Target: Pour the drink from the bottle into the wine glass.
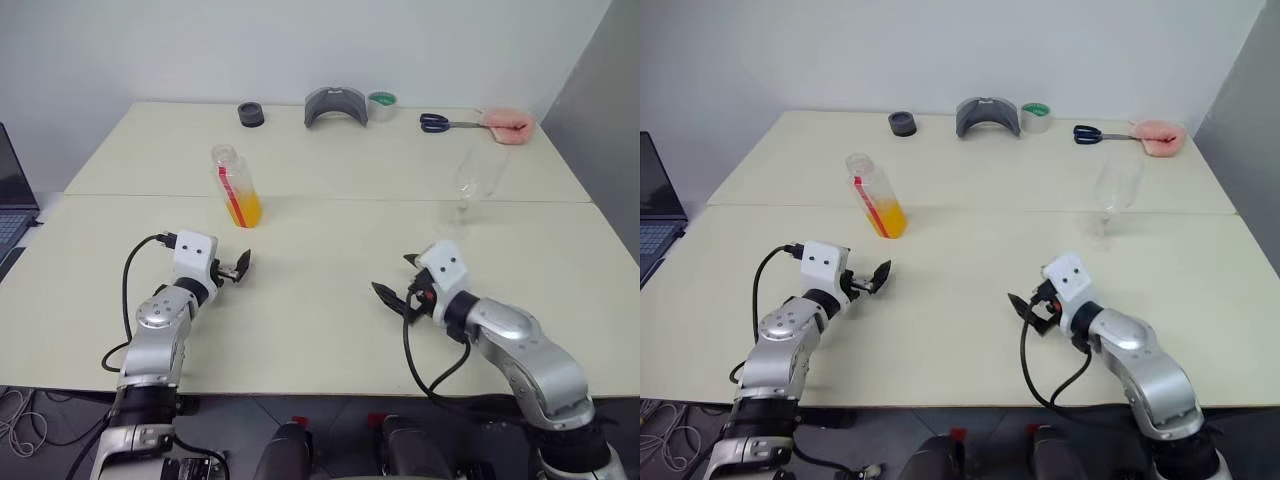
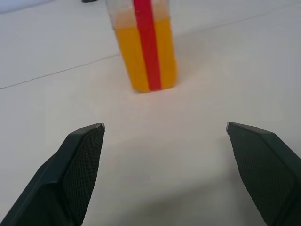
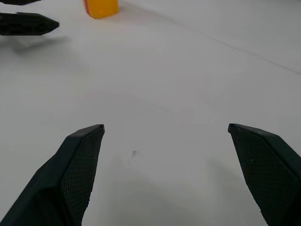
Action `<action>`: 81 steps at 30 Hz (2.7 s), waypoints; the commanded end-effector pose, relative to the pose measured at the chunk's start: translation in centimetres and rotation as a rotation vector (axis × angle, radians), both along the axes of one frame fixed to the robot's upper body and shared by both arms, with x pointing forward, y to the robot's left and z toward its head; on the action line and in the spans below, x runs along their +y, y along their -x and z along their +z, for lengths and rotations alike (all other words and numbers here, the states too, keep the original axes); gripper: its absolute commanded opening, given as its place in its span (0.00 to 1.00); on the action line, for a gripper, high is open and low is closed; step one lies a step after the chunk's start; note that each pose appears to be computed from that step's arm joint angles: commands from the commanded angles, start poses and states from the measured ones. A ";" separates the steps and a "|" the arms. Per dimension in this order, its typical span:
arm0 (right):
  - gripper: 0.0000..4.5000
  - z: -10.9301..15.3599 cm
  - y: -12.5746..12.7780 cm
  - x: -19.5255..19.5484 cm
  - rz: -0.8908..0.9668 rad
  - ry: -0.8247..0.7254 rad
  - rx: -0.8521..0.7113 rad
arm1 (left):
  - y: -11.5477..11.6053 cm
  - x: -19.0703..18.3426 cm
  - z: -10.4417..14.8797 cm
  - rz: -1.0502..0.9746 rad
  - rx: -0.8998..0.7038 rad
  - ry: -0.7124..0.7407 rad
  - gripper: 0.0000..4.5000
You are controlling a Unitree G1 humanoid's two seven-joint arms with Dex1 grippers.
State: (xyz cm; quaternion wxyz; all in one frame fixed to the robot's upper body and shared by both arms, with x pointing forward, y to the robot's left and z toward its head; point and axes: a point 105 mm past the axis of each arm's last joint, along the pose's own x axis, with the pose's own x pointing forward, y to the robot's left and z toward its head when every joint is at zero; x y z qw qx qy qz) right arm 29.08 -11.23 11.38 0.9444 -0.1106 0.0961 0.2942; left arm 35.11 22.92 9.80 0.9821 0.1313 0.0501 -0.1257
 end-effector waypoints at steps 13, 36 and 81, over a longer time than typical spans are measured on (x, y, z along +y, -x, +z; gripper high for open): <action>1.00 0.6 -5.5 -9.2 -0.616 -0.162 -0.244 | 2.4 -10.1 7.4 -0.841 -0.083 -0.123 0.99; 1.00 3.0 -15.5 -9.3 -0.586 -0.242 -0.320 | 5.2 -11.5 6.5 -1.127 0.023 -0.138 0.99; 0.03 1.4 -11.4 13.2 0.222 -0.254 -0.242 | 4.4 -4.1 9.5 -0.719 0.021 -0.128 1.00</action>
